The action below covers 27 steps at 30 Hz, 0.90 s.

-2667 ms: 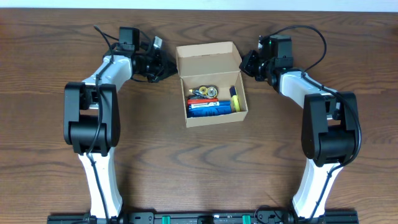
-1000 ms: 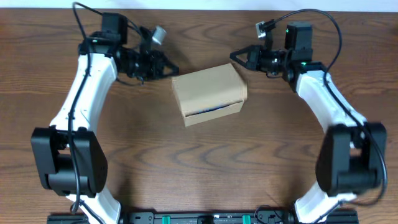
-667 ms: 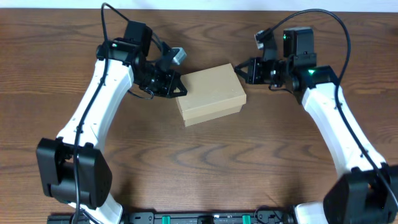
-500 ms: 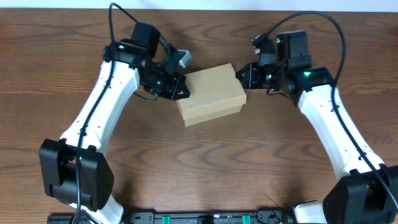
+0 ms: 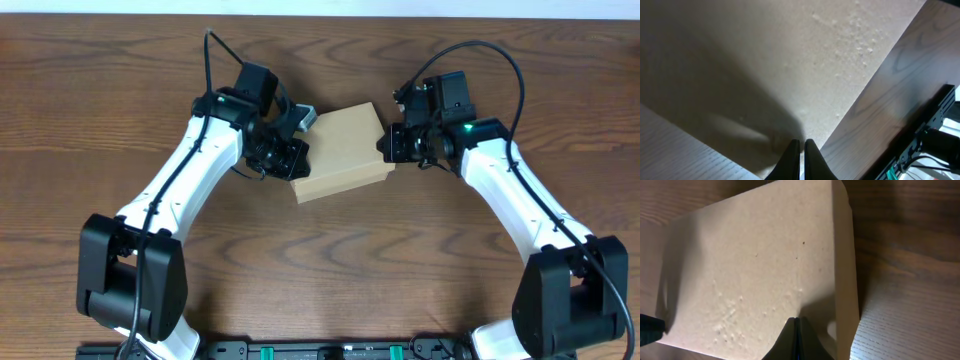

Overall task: Pack container
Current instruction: 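Fold the lid down over the box with both grippers, then press the closed lid and pull both grippers away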

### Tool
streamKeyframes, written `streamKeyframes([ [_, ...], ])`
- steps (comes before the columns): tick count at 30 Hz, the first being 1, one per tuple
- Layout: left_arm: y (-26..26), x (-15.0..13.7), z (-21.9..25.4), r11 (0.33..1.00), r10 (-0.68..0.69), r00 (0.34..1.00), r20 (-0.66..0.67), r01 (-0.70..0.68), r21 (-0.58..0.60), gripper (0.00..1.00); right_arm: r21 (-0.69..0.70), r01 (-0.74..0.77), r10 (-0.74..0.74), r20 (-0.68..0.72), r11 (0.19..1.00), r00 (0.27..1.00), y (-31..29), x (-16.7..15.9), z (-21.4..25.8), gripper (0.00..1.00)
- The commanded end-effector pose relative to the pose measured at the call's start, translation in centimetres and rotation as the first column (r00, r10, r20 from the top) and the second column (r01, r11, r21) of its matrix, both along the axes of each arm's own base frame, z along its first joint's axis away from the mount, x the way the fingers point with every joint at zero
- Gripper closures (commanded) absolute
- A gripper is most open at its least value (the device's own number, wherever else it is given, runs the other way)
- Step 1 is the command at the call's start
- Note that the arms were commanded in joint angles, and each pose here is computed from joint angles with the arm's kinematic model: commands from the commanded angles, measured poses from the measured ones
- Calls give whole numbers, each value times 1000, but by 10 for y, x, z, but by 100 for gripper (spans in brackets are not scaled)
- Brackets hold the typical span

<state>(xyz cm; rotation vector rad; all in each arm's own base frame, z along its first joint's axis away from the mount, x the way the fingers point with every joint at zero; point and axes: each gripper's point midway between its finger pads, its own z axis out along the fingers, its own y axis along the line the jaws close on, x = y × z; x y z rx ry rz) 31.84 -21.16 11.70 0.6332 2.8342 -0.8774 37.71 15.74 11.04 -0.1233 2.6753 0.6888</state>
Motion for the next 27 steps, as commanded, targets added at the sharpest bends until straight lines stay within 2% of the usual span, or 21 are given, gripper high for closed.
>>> streamKeyframes([
  [1,3,-5,-6,1000,18,1000,-15,-18,20,94,-29,-16,15,-33,999,999,0,-5,-17,99],
  [10,4,-8,-11,999,34,999,-32,-33,23,94,-22,-17,16,-32,1000,999,0,-5,-16,99],
  [14,6,-10,-4,999,43,999,-29,-43,23,94,-16,-11,11,-1,1000,1000,-2,-6,-1,99],
  [17,11,-9,13,998,53,998,30,-54,27,94,-24,15,-13,53,1000,999,-11,-6,20,99],
  [20,17,-8,36,997,63,991,114,-67,32,94,-99,112,-105,78,989,991,-32,-7,31,99],
  [27,23,-23,103,997,77,953,295,-67,-45,94,-245,246,-247,27,938,969,-65,-19,12,99],
])
